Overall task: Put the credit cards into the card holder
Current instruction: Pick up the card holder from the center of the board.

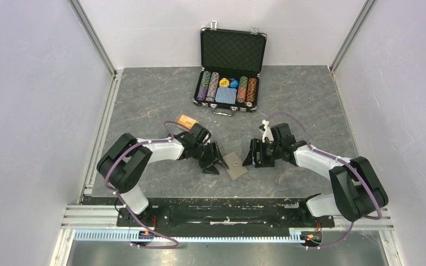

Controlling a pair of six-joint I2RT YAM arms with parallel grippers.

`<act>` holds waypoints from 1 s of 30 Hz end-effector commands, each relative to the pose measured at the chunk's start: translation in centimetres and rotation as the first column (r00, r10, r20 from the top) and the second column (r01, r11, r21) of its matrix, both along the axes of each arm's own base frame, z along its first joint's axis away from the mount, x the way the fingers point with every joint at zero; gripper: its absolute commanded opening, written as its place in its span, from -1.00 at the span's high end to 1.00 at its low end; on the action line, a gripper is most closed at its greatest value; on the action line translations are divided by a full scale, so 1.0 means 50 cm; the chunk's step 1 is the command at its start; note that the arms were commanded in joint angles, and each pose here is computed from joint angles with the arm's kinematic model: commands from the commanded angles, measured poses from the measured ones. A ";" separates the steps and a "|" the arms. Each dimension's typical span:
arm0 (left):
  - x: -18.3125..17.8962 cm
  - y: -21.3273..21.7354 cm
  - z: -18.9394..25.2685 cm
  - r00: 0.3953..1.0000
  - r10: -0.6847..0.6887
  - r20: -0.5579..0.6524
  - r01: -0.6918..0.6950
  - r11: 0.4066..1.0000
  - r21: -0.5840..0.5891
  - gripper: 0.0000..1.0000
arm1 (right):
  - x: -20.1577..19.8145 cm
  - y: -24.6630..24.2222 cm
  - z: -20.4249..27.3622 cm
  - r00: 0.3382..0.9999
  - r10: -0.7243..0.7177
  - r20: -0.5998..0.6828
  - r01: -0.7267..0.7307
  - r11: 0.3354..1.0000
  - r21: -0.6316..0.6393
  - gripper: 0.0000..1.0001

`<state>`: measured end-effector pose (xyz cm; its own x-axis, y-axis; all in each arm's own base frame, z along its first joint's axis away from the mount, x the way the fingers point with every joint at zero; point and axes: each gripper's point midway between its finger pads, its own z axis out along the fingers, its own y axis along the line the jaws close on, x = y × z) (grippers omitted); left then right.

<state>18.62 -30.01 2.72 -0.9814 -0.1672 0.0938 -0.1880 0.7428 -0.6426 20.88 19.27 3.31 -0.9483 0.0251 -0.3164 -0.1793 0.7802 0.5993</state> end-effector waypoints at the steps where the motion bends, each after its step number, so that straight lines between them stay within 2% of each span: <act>1: 0.059 -0.037 0.011 0.996 0.064 0.059 -0.062 0.998 -0.025 -0.17 | 0.025 0.035 0.017 0.996 0.063 0.060 -0.067 0.995 0.070 -0.44; 7: 0.092 -0.059 0.010 0.995 0.040 0.095 -0.037 0.999 -0.033 -0.16 | 0.026 0.083 0.013 0.994 0.102 0.044 -0.107 0.981 0.162 -0.26; 11: 0.112 -0.080 0.023 0.992 0.032 0.126 -0.022 0.996 -0.084 -0.13 | 0.034 0.105 0.010 0.991 0.131 0.042 -0.136 0.974 0.179 -0.02; 17: 0.127 -0.104 0.063 0.984 0.038 0.177 -0.006 0.984 -0.179 -0.05 | 0.055 0.122 0.032 0.989 0.132 0.072 -0.145 0.967 0.210 0.61; 20: 0.128 -0.105 0.078 0.979 0.034 0.199 0.005 0.981 -0.193 -0.05 | 0.063 0.128 0.049 0.988 0.123 0.092 -0.142 0.963 0.228 1.00; 24: 0.134 -0.094 0.107 0.964 0.035 0.262 0.013 0.983 -0.182 -0.14 | 0.079 0.132 0.087 0.983 0.108 0.147 -0.141 0.960 0.240 1.00; 30: 0.147 -0.034 0.126 0.937 0.041 0.347 -0.031 0.999 -0.035 -0.46 | 0.105 0.138 0.166 0.967 0.065 0.245 -0.131 0.955 0.266 1.00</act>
<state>25.03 -32.35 5.50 -0.9691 -0.2216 -0.1085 -0.0809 0.7010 -0.7086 23.06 24.29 5.46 -0.9353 0.0001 -0.3539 -0.2730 0.6361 0.7217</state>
